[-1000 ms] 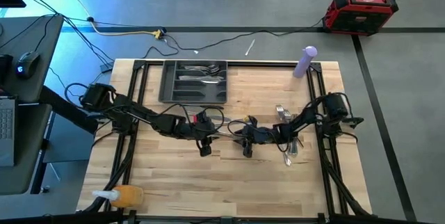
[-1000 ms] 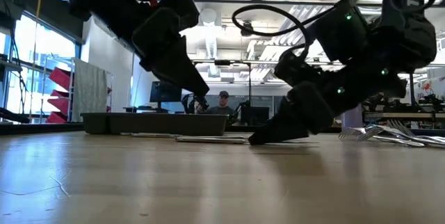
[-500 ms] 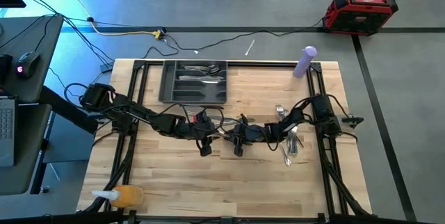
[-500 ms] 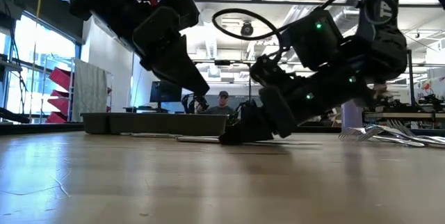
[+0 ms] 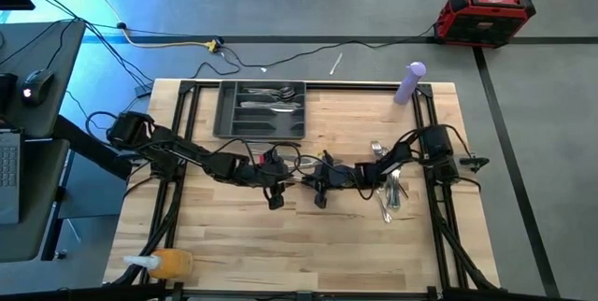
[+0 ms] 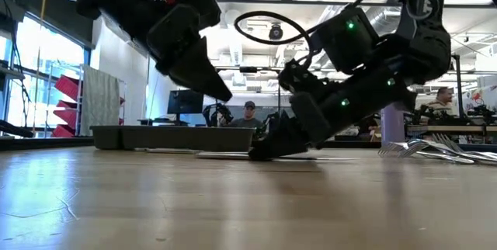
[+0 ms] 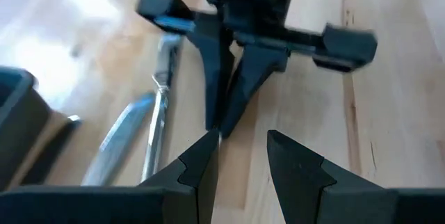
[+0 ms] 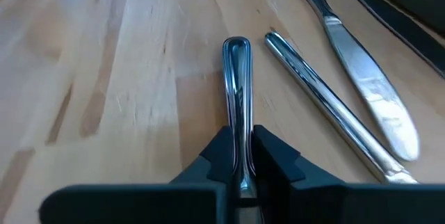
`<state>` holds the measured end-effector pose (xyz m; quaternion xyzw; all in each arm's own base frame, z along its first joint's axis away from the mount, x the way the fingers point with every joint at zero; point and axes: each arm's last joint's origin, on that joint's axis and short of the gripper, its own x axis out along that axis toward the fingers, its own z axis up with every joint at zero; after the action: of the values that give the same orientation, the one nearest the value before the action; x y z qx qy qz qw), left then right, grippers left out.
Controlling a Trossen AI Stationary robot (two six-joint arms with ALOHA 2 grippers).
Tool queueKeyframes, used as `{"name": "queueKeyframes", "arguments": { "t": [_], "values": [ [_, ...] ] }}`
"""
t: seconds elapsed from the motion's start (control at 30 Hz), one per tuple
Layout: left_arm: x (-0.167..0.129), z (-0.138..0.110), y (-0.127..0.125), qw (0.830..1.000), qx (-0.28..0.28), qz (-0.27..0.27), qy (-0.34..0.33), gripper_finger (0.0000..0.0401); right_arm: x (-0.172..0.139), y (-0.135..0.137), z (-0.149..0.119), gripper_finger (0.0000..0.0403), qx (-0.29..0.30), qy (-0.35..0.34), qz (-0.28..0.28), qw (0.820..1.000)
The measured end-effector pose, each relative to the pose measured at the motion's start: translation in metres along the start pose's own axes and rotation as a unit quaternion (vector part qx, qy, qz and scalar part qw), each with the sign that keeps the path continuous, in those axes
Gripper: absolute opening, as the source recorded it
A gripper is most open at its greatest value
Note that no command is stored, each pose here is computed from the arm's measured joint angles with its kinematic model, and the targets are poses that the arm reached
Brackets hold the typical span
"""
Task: Sort silverware
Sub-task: Put the silver knife into the organizing bin
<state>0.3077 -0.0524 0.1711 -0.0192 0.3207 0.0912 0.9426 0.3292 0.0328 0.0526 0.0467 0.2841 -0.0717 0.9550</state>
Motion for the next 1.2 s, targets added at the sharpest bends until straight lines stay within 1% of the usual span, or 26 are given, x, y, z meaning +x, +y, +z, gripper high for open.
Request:
{"name": "queueKeyframes", "arguments": {
  "t": [0.1, 0.2, 0.3, 0.43, 0.57, 0.67, 0.77, 0.83, 0.9, 1.0, 1.1, 1.2],
  "values": [
    [-0.009, 0.007, 0.003, 1.000, 0.005, 0.015, -0.019, 0.0104, -0.011, -0.001, 0.012, 0.0017, -0.022, -0.002, -0.010, 1.000],
    [-0.017, 0.013, 0.005, 0.999, 0.011, 0.021, -0.035, 0.0104, -0.019, -0.004, 0.026, 0.0002, -0.032, -0.013, -0.020, 0.999],
    [-0.020, 0.015, 0.005, 0.999, 0.014, 0.023, -0.039, 0.0104, -0.025, -0.005, 0.035, 0.0007, -0.046, -0.024, -0.022, 0.998],
    [-0.018, 0.011, 0.010, 0.999, 0.014, 0.031, -0.030, 0.0104, -0.029, -0.003, 0.042, 0.0006, -0.052, -0.037, -0.010, 0.998],
    [-0.017, 0.009, 0.015, 0.999, 0.005, 0.039, -0.026, 0.0104, -0.029, -0.005, 0.041, 0.0003, -0.051, -0.032, -0.012, 0.998],
    [-0.016, 0.010, 0.016, 0.999, 0.002, 0.040, -0.032, 0.0104, -0.027, -0.014, 0.043, 0.0002, -0.045, -0.025, -0.001, 0.999],
    [-0.016, 0.011, 0.017, 0.999, 0.000, 0.041, -0.034, 0.0104, -0.024, -0.038, 0.041, 0.0001, -0.026, 0.009, 0.009, 1.000],
    [-0.016, 0.010, 0.017, 0.999, 0.001, 0.041, -0.031, 0.0104, -0.023, -0.055, 0.037, 0.0007, -0.012, 0.035, 0.015, 0.999],
    [-0.016, 0.010, 0.017, 0.999, 0.001, 0.041, -0.030, 0.0104, -0.023, -0.068, 0.035, 0.0016, -0.007, 0.038, 0.024, 0.999],
    [-0.016, 0.010, 0.016, 0.999, 0.002, 0.041, -0.029, 0.0104, -0.022, -0.078, 0.032, 0.0036, 0.008, 0.047, 0.048, 0.998],
    [-0.016, 0.009, 0.016, 0.999, 0.004, 0.040, -0.026, 0.0104, -0.020, -0.075, 0.029, 0.0057, 0.022, 0.053, 0.070, 0.996],
    [-0.016, 0.009, 0.015, 0.999, 0.004, 0.039, -0.026, 0.0104, -0.018, -0.058, 0.027, 0.0070, 0.020, 0.054, 0.089, 0.994]
  ]
}}
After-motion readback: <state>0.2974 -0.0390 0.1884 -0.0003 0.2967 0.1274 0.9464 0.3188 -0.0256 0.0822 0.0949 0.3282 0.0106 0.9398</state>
